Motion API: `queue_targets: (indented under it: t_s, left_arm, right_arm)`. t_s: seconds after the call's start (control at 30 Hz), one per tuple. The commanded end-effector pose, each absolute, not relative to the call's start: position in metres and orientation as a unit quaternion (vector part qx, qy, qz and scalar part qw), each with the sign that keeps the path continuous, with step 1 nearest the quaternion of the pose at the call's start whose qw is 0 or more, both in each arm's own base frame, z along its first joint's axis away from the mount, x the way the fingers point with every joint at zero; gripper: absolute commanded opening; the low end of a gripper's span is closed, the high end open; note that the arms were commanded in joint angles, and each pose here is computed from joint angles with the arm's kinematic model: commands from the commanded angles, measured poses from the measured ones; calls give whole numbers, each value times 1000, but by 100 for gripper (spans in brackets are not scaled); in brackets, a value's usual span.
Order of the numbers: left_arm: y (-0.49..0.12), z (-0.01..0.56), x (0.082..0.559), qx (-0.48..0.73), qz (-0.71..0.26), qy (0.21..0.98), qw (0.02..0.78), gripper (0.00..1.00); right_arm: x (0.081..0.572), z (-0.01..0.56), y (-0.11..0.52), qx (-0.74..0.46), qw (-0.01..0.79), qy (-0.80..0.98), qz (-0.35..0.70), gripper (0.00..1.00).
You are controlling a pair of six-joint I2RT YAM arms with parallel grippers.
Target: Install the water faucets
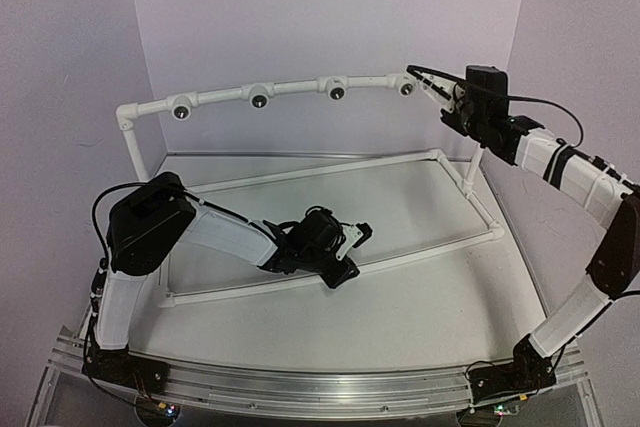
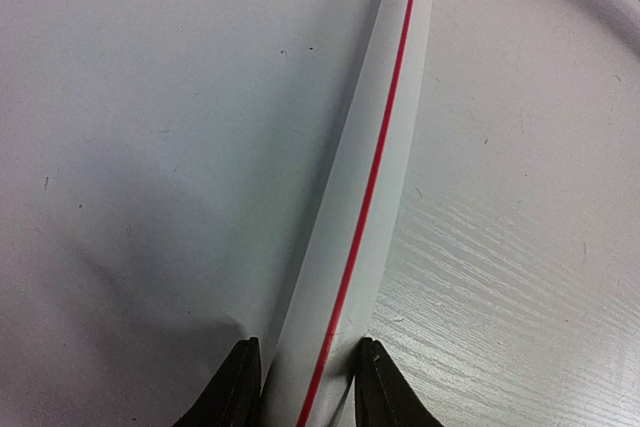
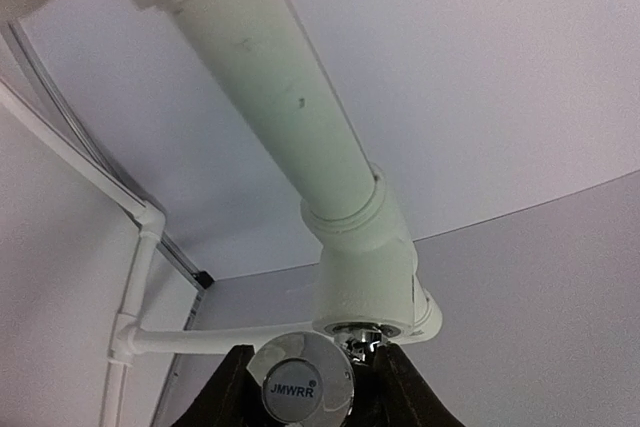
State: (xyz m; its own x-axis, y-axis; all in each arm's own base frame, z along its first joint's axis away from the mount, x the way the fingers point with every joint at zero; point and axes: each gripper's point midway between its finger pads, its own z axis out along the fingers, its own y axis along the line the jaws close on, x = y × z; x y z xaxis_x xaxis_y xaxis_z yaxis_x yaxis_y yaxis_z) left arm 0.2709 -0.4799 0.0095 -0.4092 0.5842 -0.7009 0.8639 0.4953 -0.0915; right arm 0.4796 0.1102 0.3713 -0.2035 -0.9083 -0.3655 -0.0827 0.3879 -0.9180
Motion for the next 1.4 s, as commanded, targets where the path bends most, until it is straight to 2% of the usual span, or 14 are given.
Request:
queue_targets:
  t_s: [0.0, 0.2, 0.4, 0.47, 0.5, 0.83, 1.0, 1.13, 1.37]
  left_arm:
    - [-320, -138, 180, 418, -31, 908, -11, 0]
    - [-319, -139, 180, 419, -28, 907, -13, 0]
    - [-319, -138, 179, 416, -30, 909, -14, 0]
    - [-319, -139, 179, 416, -30, 909, -13, 0]
    - [-318, -139, 179, 415, -30, 909, -14, 0]
    - [-319, -140, 179, 415, -31, 909, -13, 0]
    - [-318, -139, 179, 415, -31, 909, -12, 0]
    - [-319, -139, 179, 414, -32, 910, -12, 0]
    - [-319, -139, 179, 414, -31, 910, -12, 0]
  right_arm:
    - [470, 399, 113, -206, 611, 725, -243, 23]
    - [463, 392, 134, -92, 641, 760, -49, 9]
    - [468, 381, 128, 87, 612, 769, 163, 6]
    - [469, 377, 119, 139, 592, 764, 216, 5]
    - [470, 370, 106, 195, 563, 755, 274, 0]
    - [475, 333, 74, 382, 393, 659, 516, 0]
    - [482, 303, 84, 439, 286, 616, 588, 0]
    - [487, 262, 90, 489, 214, 598, 598, 0]
    - [492, 226, 91, 507, 190, 605, 584, 0]
